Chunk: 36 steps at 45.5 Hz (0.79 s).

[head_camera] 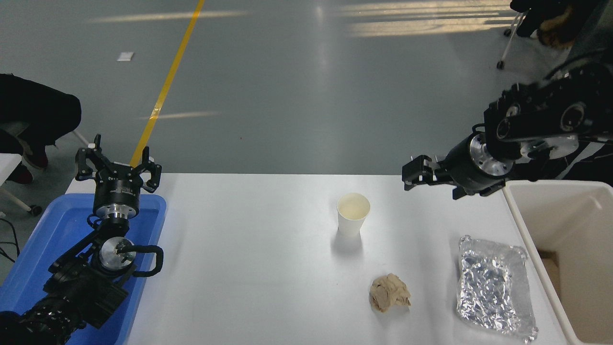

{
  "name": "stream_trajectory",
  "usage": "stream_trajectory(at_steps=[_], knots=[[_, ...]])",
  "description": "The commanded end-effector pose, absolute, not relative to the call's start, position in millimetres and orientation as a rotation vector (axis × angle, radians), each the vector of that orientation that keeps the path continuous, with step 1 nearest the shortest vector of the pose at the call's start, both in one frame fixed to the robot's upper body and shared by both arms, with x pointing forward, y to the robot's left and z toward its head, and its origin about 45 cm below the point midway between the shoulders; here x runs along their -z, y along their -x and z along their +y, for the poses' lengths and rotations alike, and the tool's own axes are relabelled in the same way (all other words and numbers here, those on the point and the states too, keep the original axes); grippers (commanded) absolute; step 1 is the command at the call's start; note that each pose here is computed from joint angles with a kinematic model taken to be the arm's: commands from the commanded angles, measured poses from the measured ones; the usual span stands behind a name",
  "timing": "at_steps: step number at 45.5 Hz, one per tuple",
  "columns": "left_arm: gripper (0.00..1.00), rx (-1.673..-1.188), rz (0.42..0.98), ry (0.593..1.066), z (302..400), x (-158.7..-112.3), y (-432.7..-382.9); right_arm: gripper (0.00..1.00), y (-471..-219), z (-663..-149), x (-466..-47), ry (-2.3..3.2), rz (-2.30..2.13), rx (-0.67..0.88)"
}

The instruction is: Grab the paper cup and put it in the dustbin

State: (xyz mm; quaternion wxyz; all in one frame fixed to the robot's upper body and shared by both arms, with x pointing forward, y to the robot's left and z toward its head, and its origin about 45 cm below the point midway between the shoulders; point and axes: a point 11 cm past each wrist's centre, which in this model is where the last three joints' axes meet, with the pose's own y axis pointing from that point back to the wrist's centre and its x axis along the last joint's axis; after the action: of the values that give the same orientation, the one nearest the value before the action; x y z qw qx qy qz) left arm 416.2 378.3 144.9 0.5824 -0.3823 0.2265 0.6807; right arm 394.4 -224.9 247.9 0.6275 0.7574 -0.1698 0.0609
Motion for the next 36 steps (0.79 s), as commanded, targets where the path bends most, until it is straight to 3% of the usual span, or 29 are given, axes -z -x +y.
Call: stream_trajectory(at_steps=[1,12,36], knots=[[0.99,-1.588,0.528,0.893,378.1,-145.5,-416.7,1.00,-414.6,-203.3,-197.6,-1.816,-0.511,-0.082],[0.99,-1.588,0.528,0.893,378.1,-145.5,-416.7,1.00,-422.2,-184.2,-153.5,-1.811,-0.517,-0.129],[0.99,-1.588,0.528,0.893,378.1,-145.5,-416.7,1.00,-419.6,-214.3,-113.9,-1.763,-0.565,-0.107]])
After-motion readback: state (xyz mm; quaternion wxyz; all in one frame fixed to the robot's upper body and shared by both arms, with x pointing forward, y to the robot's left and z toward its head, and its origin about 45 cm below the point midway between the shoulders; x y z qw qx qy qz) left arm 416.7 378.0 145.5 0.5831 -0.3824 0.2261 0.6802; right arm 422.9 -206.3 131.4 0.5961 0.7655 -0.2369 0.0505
